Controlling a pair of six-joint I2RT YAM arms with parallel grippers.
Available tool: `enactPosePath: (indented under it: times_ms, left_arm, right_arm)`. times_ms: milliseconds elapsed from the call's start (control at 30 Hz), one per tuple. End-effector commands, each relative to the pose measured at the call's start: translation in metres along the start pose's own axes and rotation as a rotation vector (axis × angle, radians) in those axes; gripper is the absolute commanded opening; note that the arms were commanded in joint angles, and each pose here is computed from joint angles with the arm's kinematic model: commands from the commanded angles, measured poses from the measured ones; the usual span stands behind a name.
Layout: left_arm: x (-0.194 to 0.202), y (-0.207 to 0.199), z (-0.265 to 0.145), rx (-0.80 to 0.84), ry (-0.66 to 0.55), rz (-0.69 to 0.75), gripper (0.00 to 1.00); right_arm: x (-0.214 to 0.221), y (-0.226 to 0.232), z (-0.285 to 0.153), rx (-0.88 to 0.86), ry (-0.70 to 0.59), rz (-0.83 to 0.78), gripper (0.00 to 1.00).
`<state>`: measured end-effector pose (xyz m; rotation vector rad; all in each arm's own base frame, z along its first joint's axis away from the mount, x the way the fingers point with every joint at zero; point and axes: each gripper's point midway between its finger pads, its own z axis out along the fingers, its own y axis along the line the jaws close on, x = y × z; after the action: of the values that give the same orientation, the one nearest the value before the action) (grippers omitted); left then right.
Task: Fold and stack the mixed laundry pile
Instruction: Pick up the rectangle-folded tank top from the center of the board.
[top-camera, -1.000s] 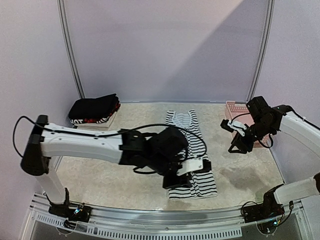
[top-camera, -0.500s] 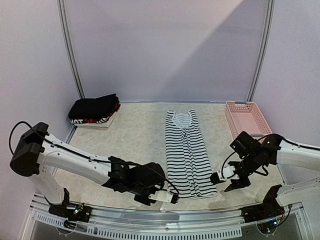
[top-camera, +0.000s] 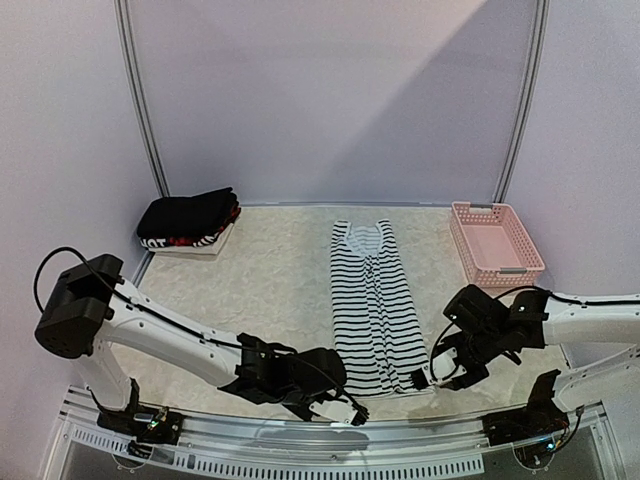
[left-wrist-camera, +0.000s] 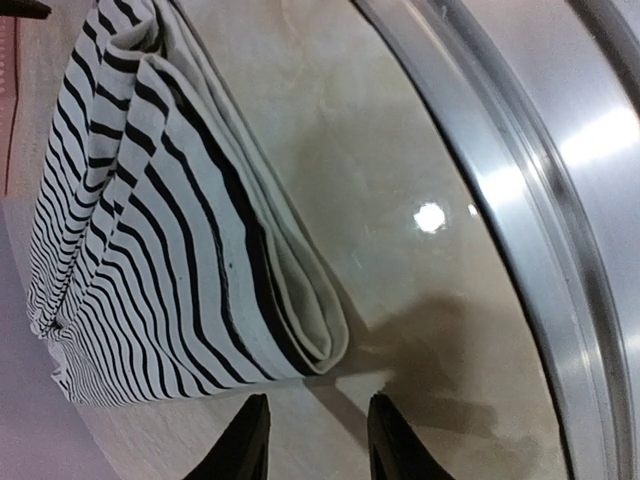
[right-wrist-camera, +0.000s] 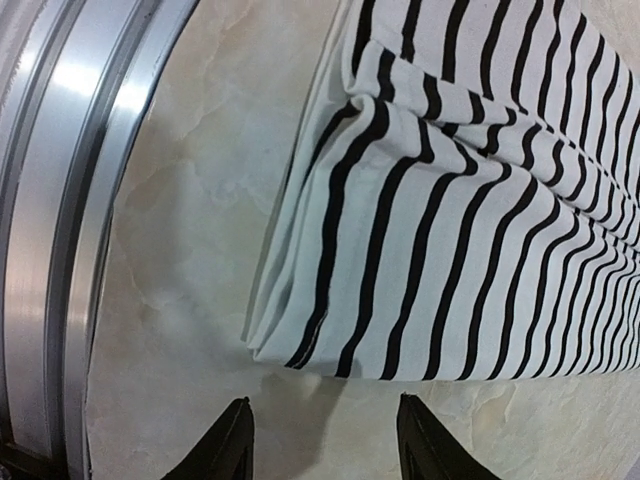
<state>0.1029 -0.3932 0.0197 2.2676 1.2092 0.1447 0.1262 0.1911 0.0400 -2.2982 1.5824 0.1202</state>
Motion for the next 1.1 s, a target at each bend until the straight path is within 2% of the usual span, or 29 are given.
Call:
enactPosePath:
  times_ms: [0, 267, 467, 667, 833, 867, 1067]
  left_arm:
    - [-0.005, -0.003, 0.006, -0.025, 0.013, 0.061, 0.36]
    - [-0.009, -0.010, 0.013, -0.046, 0.044, 0.135, 0.37]
    - [-0.009, -0.016, 0.021, -0.053, 0.087, 0.179, 0.32]
    - [-0.008, -0.016, 0.024, -0.053, 0.102, 0.179, 0.21]
    - [-0.007, -0.014, 0.023, -0.052, 0.107, 0.154, 0.01]
    - [-0.007, -0.013, 0.022, -0.054, 0.108, 0.144, 0.00]
    - [-0.005, 0.019, 0.011, -0.149, 0.098, 0.018, 0.00]
  right_arm:
    - [0.001, 0.007, 0.014, 0.010, 0.040, -0.079, 0.50]
    - [-0.004, 0.014, 0.023, -0.017, 0.056, -0.118, 0.51]
    - [-0.002, 0.017, 0.027, -0.033, 0.071, -0.115, 0.48]
    - [-0.005, 0.012, 0.027, -0.016, 0.072, -0.107, 0.34]
    - [-0.009, 0.007, 0.024, -0.016, 0.071, -0.092, 0.08]
    - [-0.010, 0.006, 0.022, -0.012, 0.072, -0.085, 0.03]
    - [-0.021, -0.018, -0.003, 0.109, 0.035, -0.041, 0.00]
